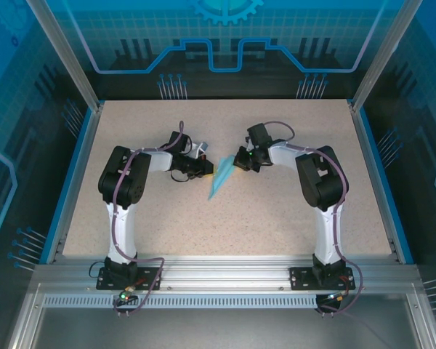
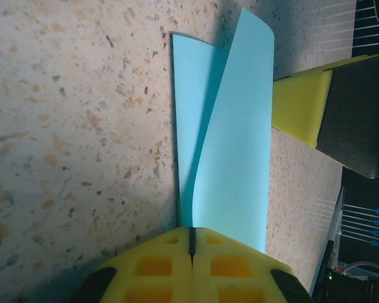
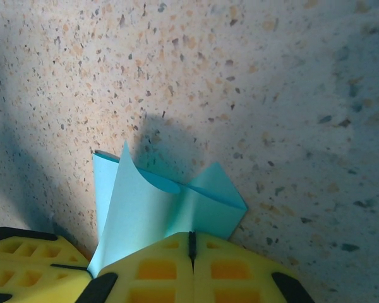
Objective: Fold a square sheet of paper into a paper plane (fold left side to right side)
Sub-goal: Fold the wing for the fifth time at the center of the table.
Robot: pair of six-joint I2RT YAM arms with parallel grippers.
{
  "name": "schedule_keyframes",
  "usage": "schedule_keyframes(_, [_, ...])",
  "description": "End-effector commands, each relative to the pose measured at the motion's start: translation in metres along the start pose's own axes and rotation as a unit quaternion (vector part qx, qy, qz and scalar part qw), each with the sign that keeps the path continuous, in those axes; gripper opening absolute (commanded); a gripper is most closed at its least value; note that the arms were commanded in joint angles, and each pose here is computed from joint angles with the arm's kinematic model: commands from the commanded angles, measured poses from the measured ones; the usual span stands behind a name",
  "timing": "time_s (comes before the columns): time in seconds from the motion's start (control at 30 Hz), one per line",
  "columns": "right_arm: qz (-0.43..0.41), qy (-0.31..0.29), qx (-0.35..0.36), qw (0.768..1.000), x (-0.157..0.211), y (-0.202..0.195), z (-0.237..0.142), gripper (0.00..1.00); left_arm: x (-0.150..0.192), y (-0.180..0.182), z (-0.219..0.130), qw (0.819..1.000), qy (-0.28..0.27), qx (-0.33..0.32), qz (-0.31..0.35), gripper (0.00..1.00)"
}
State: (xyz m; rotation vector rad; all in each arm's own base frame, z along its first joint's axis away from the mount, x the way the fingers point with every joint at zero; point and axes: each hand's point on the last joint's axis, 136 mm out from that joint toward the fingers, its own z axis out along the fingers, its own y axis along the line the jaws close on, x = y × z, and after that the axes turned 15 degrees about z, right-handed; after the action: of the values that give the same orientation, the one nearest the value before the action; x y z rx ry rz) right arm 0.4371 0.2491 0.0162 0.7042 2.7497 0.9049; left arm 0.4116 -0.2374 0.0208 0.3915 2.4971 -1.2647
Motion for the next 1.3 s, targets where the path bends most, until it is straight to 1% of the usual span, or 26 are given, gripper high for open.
schedule_keyframes(0.0, [-0.002,0.012,0.031,0.999,0.000,-0.016,0.010,0.04,0.004,0.000,0.010,1.000,0.012,-0.007,0.016,0.04])
schedule_keyframes(0.4, [-0.039,0.029,0.039,0.998,-0.001,-0.013,0.018,0.04,-0.003,-0.002,0.005,0.999,0.005,-0.021,0.028,0.04])
schedule_keyframes(0.63, [-0.045,0.034,0.044,0.997,-0.001,-0.016,0.021,0.04,-0.012,-0.003,0.002,0.999,-0.002,-0.030,0.034,0.04])
schedule_keyframes(1.0, [-0.052,0.035,0.049,0.997,0.000,-0.018,0.022,0.04,-0.017,0.001,0.002,0.999,-0.005,-0.035,0.034,0.04])
schedule_keyframes(1.27, [-0.057,0.035,0.031,0.997,0.000,-0.011,0.021,0.05,-0.005,0.009,0.010,0.999,0.011,-0.030,0.020,0.04])
